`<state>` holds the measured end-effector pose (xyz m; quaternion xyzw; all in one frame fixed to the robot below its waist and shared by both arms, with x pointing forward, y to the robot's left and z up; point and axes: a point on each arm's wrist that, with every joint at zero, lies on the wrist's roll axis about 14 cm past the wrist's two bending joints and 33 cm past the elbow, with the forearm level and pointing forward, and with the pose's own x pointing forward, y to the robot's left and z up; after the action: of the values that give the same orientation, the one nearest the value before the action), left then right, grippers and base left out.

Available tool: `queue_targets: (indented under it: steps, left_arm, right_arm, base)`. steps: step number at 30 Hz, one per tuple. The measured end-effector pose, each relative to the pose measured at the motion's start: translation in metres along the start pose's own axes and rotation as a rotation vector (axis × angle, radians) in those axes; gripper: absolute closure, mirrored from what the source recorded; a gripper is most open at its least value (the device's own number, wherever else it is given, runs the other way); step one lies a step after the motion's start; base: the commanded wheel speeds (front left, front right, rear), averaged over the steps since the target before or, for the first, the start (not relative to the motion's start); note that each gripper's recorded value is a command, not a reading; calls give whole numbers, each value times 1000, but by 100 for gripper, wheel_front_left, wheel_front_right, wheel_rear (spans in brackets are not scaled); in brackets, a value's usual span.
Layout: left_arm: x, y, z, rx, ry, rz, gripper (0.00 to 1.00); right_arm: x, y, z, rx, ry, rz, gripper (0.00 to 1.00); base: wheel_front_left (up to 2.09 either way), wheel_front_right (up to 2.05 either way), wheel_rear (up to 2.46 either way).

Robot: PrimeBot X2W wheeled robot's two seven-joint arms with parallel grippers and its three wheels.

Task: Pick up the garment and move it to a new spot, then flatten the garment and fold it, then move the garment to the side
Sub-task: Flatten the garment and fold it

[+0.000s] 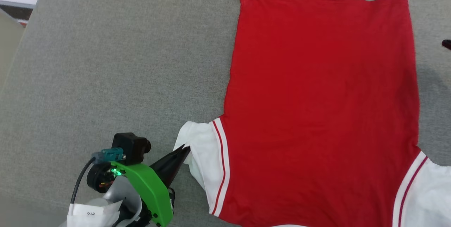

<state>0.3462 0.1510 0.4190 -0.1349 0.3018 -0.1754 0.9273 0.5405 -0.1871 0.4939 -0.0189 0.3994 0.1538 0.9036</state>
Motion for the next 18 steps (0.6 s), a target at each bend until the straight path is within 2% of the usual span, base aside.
queue_targets:
  steps: [7,18]
  left_arm:
    - [6,11,-6,-5,36,33,100]
    - [5,30,-22,-48,78,112,100]
  right_arm:
    - [62,-7,20,26,108,-46,0]
    - [144,7,7,30,233,-48,0]
  base:
    - [0,0,0]
    - [0,0,0]
